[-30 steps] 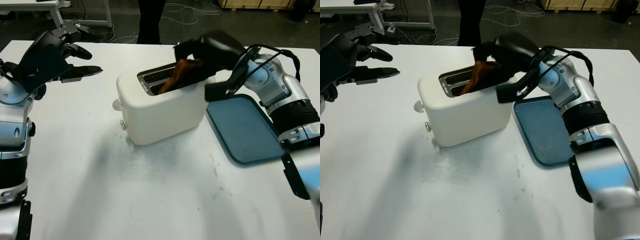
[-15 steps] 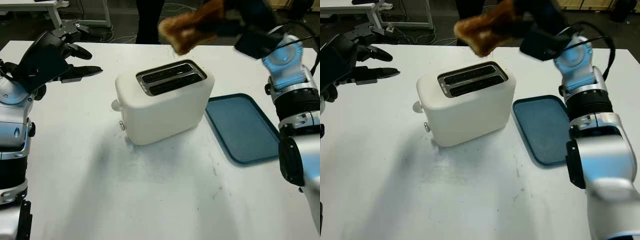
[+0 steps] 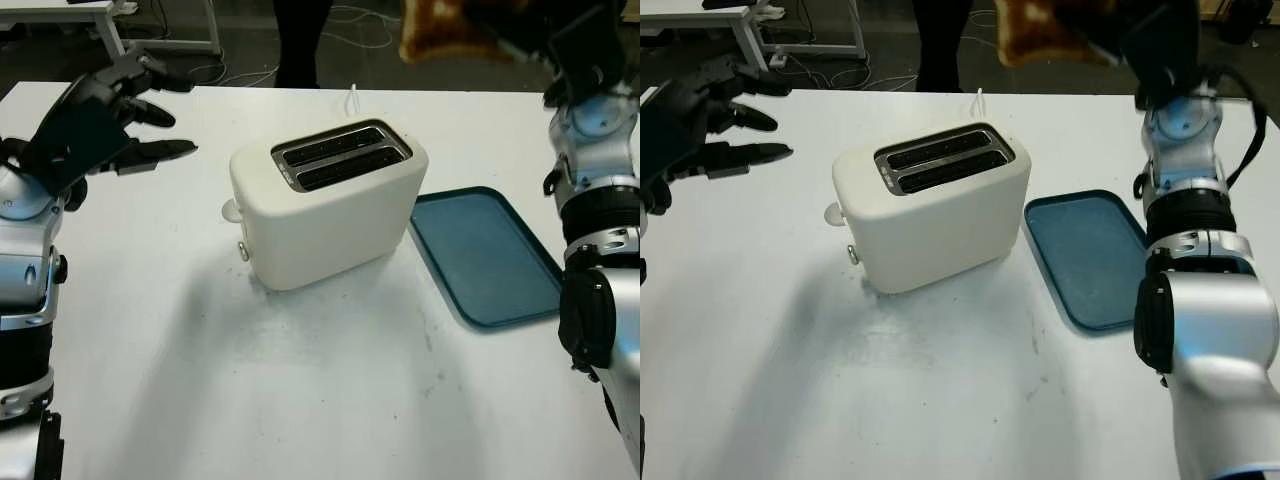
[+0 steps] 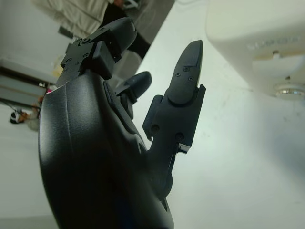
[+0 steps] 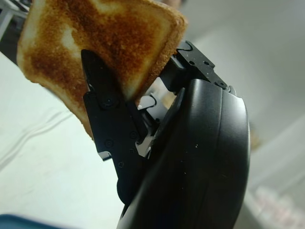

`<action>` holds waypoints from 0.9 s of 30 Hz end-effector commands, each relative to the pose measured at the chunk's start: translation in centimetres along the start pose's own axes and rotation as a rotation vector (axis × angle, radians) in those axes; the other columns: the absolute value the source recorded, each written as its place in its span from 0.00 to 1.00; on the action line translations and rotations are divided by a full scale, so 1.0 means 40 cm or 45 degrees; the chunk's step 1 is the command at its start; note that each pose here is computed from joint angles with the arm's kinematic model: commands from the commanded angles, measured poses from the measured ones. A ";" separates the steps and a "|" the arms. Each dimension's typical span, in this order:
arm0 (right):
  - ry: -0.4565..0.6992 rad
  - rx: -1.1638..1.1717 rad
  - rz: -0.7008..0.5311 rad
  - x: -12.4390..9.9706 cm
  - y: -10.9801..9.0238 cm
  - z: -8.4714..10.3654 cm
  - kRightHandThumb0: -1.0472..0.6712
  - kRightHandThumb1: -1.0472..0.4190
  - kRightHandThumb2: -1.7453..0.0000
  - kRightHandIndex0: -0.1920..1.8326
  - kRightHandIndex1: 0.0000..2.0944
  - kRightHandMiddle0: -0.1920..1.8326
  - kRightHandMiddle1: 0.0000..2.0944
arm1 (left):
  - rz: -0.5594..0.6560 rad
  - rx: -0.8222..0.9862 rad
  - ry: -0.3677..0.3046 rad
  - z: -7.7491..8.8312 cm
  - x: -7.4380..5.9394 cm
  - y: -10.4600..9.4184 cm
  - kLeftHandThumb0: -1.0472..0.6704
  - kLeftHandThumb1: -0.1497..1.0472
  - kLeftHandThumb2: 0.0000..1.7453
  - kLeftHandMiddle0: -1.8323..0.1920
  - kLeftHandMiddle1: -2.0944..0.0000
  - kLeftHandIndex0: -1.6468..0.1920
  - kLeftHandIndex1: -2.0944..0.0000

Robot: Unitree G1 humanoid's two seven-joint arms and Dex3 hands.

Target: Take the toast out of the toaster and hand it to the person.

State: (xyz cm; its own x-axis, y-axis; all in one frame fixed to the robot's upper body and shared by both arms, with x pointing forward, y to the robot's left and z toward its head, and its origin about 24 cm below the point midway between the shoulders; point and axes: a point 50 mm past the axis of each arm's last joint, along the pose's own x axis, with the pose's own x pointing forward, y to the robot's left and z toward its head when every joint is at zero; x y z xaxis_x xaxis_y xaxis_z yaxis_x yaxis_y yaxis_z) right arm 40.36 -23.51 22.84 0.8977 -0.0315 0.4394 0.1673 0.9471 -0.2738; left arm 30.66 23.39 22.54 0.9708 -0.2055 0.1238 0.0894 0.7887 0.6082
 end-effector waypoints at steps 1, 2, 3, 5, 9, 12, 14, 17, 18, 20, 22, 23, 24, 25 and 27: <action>0.139 0.010 -0.063 -0.017 0.006 -0.049 0.66 0.09 0.95 0.53 0.83 0.41 0.83 | 0.016 0.019 0.002 0.002 -0.009 0.005 0.47 0.88 0.01 0.85 0.49 0.79 0.63; 0.177 0.002 -0.081 -0.023 0.008 -0.064 0.67 0.09 0.93 0.52 0.83 0.40 0.83 | 0.014 0.028 0.003 0.003 -0.010 0.004 0.47 0.88 0.01 0.85 0.50 0.79 0.64; 0.208 0.012 -0.097 -0.029 0.010 -0.076 0.69 0.09 0.89 0.50 0.83 0.37 0.83 | 0.014 0.024 0.005 0.003 -0.011 0.004 0.47 0.88 0.01 0.85 0.51 0.79 0.65; 0.279 0.039 -0.131 -0.040 0.015 -0.100 0.73 0.09 0.85 0.49 0.83 0.35 0.83 | 0.021 -0.027 0.013 -0.002 -0.010 0.002 0.47 0.88 0.01 0.85 0.51 0.79 0.65; 0.389 0.078 -0.180 -0.062 0.034 -0.138 0.74 0.09 0.84 0.44 0.83 0.28 0.83 | 0.012 -0.045 0.005 -0.007 -0.009 -0.003 0.47 0.88 0.01 0.85 0.52 0.79 0.66; 0.457 0.190 -0.212 -0.070 0.052 -0.154 0.72 0.09 0.84 0.44 0.83 0.27 0.83 | 0.021 -0.027 0.002 -0.007 -0.009 -0.004 0.46 0.88 0.01 0.85 0.51 0.78 0.66; 0.484 0.210 -0.219 -0.075 0.064 -0.162 0.71 0.09 0.84 0.44 0.83 0.29 0.83 | 0.037 -0.060 0.003 -0.007 -0.012 -0.005 0.47 0.88 0.01 0.85 0.51 0.78 0.66; 0.529 0.218 -0.231 -0.081 0.077 -0.172 0.70 0.09 0.85 0.45 0.83 0.30 0.83 | 0.070 -0.082 0.003 -0.011 -0.022 -0.009 0.46 0.89 0.01 0.86 0.51 0.79 0.66; 0.545 0.228 -0.238 -0.082 0.080 -0.174 0.70 0.09 0.86 0.44 0.83 0.29 0.83 | 0.079 -0.087 0.004 -0.015 -0.026 -0.011 0.45 0.89 0.01 0.86 0.52 0.79 0.67; 0.568 0.237 -0.246 -0.085 0.084 -0.179 0.70 0.09 0.85 0.43 0.83 0.28 0.83 | 0.092 -0.124 -0.005 -0.023 -0.035 -0.017 0.45 0.89 0.03 0.86 0.52 0.80 0.67; 0.592 0.198 -0.250 -0.089 0.086 -0.184 0.70 0.09 0.86 0.43 0.83 0.29 0.83 | 0.102 -0.181 -0.015 -0.034 -0.044 -0.026 0.46 0.89 0.05 0.87 0.52 0.80 0.68; 0.605 0.174 -0.252 -0.090 0.087 -0.187 0.68 0.09 0.88 0.44 0.83 0.30 0.83 | 0.106 -0.200 -0.014 -0.038 -0.047 -0.030 0.45 0.89 0.06 0.88 0.52 0.81 0.68; 0.614 0.152 -0.252 -0.092 0.088 -0.189 0.68 0.09 0.89 0.44 0.83 0.31 0.83 | 0.113 -0.221 -0.010 -0.043 -0.051 -0.035 0.44 0.89 0.06 0.88 0.52 0.82 0.68; 0.620 0.139 -0.251 -0.094 0.089 -0.191 0.68 0.09 0.90 0.44 0.83 0.32 0.83 | 0.118 -0.237 -0.007 -0.047 -0.055 -0.039 0.43 0.89 0.07 0.89 0.52 0.82 0.68; 0.621 0.120 -0.245 -0.097 0.091 -0.194 0.68 0.09 0.90 0.45 0.83 0.33 0.83 | 0.121 -0.276 -0.008 -0.054 -0.065 -0.048 0.43 0.89 0.07 0.90 0.52 0.83 0.68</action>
State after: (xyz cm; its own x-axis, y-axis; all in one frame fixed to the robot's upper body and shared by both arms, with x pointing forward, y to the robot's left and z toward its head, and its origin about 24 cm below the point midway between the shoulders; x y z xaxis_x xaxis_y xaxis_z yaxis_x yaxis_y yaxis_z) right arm 40.76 -22.50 14.11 0.9443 -0.3264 0.0430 0.3292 0.9359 -0.1253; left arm 28.87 23.62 19.18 0.9803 -0.1315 0.1472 0.0577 0.9041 0.4235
